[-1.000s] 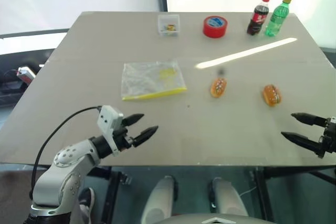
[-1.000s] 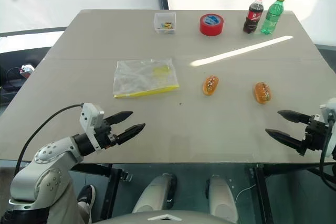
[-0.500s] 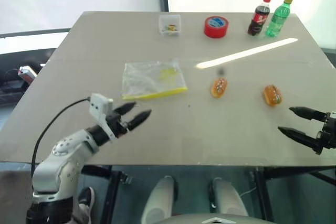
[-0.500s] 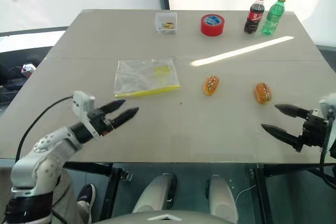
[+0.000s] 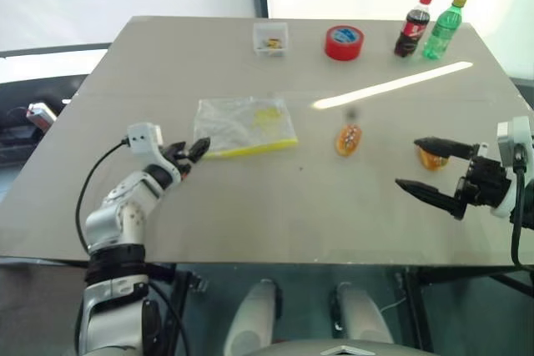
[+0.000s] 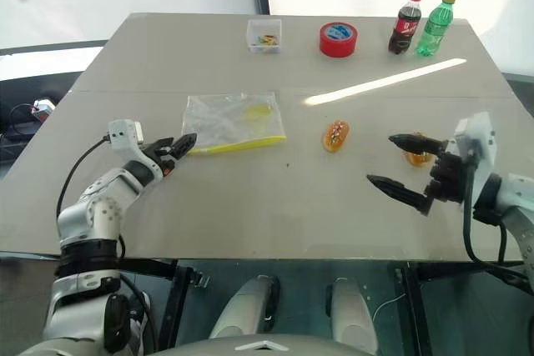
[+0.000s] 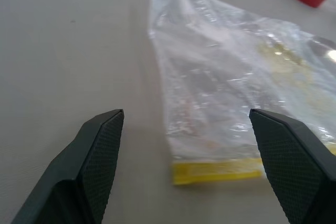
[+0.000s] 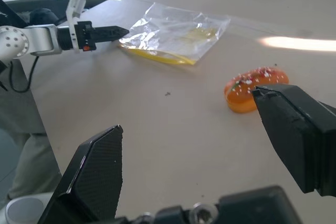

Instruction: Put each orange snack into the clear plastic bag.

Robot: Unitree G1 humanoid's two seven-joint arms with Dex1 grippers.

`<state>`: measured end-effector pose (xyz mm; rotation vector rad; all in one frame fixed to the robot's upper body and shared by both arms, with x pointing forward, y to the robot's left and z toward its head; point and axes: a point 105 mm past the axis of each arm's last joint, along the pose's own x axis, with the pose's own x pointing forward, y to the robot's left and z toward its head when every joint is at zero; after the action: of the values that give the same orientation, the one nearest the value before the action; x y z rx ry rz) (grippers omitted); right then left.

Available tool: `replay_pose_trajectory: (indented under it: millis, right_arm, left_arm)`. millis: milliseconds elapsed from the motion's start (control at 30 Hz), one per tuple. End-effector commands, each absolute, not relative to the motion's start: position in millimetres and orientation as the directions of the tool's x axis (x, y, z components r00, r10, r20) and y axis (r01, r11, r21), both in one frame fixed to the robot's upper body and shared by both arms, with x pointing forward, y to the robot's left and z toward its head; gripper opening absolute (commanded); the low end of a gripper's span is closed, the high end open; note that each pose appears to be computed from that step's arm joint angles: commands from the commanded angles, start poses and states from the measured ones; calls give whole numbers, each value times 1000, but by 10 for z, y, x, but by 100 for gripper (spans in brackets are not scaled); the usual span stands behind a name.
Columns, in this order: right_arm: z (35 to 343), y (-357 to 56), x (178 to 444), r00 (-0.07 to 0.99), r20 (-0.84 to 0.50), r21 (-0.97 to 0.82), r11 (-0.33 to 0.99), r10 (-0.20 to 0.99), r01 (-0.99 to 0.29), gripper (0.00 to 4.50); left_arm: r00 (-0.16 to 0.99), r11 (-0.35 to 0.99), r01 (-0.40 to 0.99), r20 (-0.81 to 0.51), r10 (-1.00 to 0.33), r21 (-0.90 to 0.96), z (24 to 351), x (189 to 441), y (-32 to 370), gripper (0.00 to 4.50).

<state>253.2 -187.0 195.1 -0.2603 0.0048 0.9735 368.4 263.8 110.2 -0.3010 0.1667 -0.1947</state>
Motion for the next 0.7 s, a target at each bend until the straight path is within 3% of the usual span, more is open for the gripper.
replay_pose_trajectory:
  millis: [33, 200, 300, 333, 367, 400, 567, 600, 700]
  right_arm:
    - [2086, -1823, 2562, 562, -86, -260, 526, 823, -810, 450]
    - [2103, -1765, 2577, 553, -72, -272, 517, 830, -811, 450]
    - [2076, -1763, 2575, 561, -68, -269, 526, 825, -806, 450]
    - [2069, -1766, 2575, 567, -66, -267, 533, 821, -803, 450]
    - [2057, -1774, 2581, 576, -66, -268, 542, 815, -797, 450]
    - [2048, -1779, 2586, 583, -66, -271, 548, 809, -791, 450]
    - [1993, -1788, 2674, 629, -70, -341, 574, 774, -744, 450]
    - [1938, -1771, 2688, 631, -89, -357, 566, 771, -743, 450]
    - [1841, -1722, 2746, 646, -113, -399, 561, 755, -725, 450]
  left_arm:
    - [956, 931, 139, -199, -215, -339, 830, 3811, 2513, 403]
    - [933, 912, 178, -232, -275, -369, 732, 3895, 2377, 403]
    - [912, 891, 238, -228, -342, -388, 733, 3889, 2272, 313]
    - [904, 887, 254, -231, -360, -386, 728, 3877, 2245, 303]
    - [898, 885, 262, -238, -370, -386, 719, 3865, 2225, 230]
    - [895, 885, 263, -246, -373, -385, 711, 3856, 2216, 224]
    - [873, 869, 280, -268, -406, -407, 703, 3794, 2102, 25]
    - [862, 854, 296, -266, -432, -428, 716, 3758, 2035, 3]
    - [825, 803, 345, -251, -506, -486, 772, 3654, 1873, 3]
